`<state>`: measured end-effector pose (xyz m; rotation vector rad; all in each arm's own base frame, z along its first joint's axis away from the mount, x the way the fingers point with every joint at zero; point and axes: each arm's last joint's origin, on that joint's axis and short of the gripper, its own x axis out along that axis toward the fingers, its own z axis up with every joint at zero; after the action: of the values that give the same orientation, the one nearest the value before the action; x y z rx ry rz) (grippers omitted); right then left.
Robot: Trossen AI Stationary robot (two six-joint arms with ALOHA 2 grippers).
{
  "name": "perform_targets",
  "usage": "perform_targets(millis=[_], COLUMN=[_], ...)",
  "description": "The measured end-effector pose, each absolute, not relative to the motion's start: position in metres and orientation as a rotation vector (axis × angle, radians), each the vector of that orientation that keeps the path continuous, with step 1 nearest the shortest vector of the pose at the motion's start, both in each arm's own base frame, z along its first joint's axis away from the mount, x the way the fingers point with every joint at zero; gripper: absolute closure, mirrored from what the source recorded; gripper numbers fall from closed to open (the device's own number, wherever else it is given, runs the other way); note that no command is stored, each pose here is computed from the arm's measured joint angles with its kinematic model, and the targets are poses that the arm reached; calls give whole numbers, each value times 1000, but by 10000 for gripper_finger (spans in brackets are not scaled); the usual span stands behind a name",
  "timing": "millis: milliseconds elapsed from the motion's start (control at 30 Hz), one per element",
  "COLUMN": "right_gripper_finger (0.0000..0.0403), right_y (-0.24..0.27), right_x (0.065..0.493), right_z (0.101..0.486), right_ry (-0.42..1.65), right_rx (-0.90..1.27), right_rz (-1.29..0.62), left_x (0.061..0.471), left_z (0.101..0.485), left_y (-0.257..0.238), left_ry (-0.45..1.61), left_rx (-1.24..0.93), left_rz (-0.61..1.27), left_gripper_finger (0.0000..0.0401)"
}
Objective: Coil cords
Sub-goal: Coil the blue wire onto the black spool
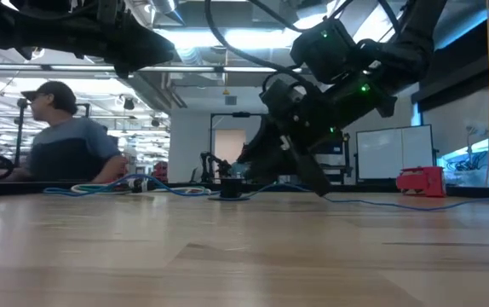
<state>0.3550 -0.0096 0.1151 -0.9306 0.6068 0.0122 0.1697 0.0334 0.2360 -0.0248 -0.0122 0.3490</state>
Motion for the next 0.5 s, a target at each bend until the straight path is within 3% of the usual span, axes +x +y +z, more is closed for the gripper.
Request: perform_targets(millis=[167,500], right_gripper_finger=[203,198], right_y=[-16,-19], right_x=[357,389], right_z=[107,104], right_ry=[620,615], right_rx=[-935,-986], right_rz=[-8,-55], left_x=[170,170], left_z=[236,236], left_y=[33,34], left_ry=[-12,-10], left_rx=[-23,-22], left_rz=[350,350], left_gripper_finger=[237,237])
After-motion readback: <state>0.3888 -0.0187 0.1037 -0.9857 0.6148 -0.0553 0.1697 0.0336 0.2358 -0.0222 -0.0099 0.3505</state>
